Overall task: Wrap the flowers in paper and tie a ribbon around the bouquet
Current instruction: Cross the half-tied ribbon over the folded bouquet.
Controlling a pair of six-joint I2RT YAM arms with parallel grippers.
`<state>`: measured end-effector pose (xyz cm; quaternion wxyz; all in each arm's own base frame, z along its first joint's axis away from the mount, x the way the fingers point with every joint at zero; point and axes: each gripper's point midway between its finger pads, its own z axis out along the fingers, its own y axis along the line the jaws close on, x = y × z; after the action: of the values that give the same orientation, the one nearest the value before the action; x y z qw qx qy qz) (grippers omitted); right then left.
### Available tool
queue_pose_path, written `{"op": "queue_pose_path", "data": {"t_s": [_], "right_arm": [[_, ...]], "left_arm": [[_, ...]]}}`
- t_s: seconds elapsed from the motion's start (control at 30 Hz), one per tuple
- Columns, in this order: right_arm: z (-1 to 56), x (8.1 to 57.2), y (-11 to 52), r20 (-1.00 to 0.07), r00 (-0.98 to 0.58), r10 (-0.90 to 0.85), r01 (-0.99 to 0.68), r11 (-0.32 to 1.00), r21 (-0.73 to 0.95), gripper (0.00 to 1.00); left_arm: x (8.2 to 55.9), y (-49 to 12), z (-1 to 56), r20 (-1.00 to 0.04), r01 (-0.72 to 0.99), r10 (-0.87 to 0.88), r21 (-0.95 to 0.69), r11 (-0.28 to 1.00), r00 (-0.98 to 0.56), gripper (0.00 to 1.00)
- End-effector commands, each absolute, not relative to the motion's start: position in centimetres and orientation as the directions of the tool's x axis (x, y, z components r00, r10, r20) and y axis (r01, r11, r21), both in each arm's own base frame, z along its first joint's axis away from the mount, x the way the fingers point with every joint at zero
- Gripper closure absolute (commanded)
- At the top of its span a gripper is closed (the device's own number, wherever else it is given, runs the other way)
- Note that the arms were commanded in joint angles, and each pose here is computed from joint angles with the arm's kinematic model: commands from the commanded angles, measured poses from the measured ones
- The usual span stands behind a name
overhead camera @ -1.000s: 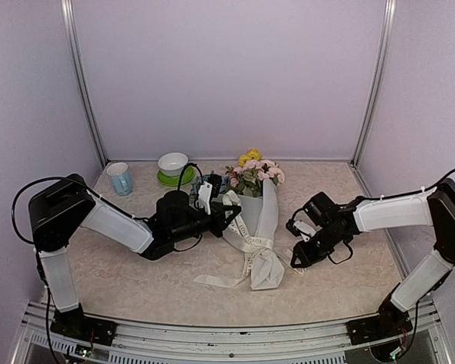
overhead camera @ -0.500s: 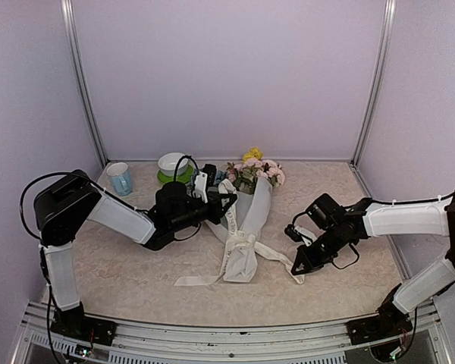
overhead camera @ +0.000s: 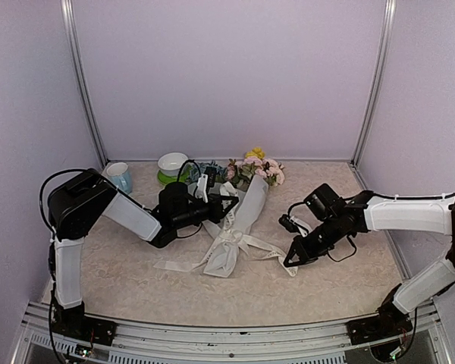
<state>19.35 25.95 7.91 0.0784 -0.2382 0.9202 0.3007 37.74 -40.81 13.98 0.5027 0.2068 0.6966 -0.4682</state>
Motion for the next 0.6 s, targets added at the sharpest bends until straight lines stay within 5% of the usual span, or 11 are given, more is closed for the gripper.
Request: {"op": "queue_pose_path", "data": {"t_s": [0.0,0.17,0.33,0.57], "right_arm": [[7.5,20.0,26.4,-0.294,-0.867,-0.401,-0.497,0.71,0.498,1.0],[7.6,21.2,25.7,-0.302,-0.869,-0.392,-0.491,0.756,0.433,0.88],[7.2,22.0,26.3,-0.302,-0.865,-0.401,-0.499,0.747,0.439,0.68],[9.3,25.3,28.6,-0.4,-0.805,-0.439,-0.585,0.7,0.409,0.64]], "left_arm": [[37.2,-40.8,16.3,-0.922,0.794,-0.18,-0.388,0.468,-0.344,0.95],[39.8,-39.3,16.0,-0.944,0.712,-0.108,-0.308,0.631,-0.312,0.38],[42.9,-38.5,18.3,-0.964,0.652,0.052,-0.137,0.746,-0.261,0.05],[42.4,-35.4,18.0,-0.956,0.634,0.14,-0.058,0.771,-0.258,0.01]]}}
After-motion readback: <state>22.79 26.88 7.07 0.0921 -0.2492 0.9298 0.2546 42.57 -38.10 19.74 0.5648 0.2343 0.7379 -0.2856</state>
